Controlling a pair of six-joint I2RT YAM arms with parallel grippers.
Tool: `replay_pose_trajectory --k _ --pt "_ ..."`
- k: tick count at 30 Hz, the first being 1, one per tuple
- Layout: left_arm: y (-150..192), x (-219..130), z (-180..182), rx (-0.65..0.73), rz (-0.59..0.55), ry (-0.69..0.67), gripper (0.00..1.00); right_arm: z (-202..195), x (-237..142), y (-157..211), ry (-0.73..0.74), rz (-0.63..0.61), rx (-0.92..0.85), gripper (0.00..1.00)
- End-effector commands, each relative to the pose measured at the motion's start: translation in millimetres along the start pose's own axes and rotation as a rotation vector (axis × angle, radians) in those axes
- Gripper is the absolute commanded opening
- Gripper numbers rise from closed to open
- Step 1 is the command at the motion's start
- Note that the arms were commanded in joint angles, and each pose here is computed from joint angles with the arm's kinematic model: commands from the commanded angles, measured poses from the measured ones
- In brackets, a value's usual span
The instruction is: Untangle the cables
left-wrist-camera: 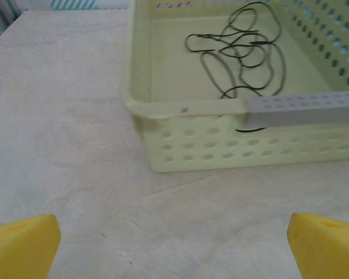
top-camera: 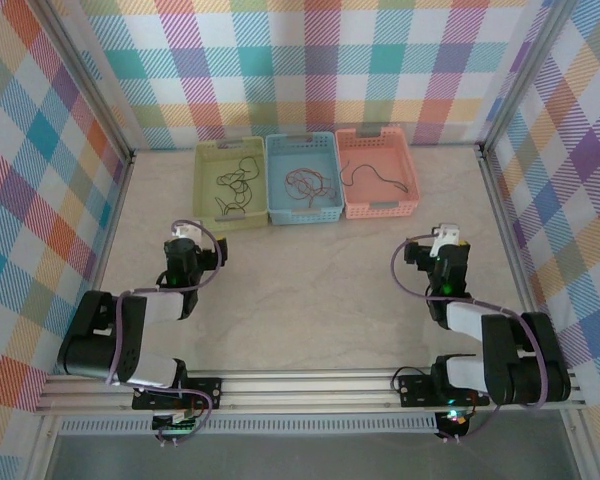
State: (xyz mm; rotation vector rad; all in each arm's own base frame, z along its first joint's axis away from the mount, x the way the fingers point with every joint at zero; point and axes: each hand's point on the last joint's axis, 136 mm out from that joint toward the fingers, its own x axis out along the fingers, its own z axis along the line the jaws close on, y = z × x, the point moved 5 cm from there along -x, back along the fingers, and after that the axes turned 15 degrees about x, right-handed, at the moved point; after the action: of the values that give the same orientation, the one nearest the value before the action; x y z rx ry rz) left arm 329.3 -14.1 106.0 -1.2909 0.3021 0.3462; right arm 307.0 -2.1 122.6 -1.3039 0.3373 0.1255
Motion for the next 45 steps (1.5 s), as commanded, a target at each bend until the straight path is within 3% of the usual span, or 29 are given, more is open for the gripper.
replay_pose_trajectory --k 1,6,11,45 --pt "-12 3 3 -0.046 -0.08 0.021 1.0 16 2 -5 -0.173 -0.116 0.04 1.0" --pt "-5 15 -11 -0.002 -0.083 0.111 1.0 6 24 3 -0.14 -0.035 0.096 1.0" --pt "-5 25 -4 -0.031 -0.017 0.083 1.0 13 44 2 -0.136 0.097 0.07 1.0" --pt "-4 24 -3 -0.038 -0.013 0.087 1.0 23 46 4 -0.182 0.12 0.031 1.0"
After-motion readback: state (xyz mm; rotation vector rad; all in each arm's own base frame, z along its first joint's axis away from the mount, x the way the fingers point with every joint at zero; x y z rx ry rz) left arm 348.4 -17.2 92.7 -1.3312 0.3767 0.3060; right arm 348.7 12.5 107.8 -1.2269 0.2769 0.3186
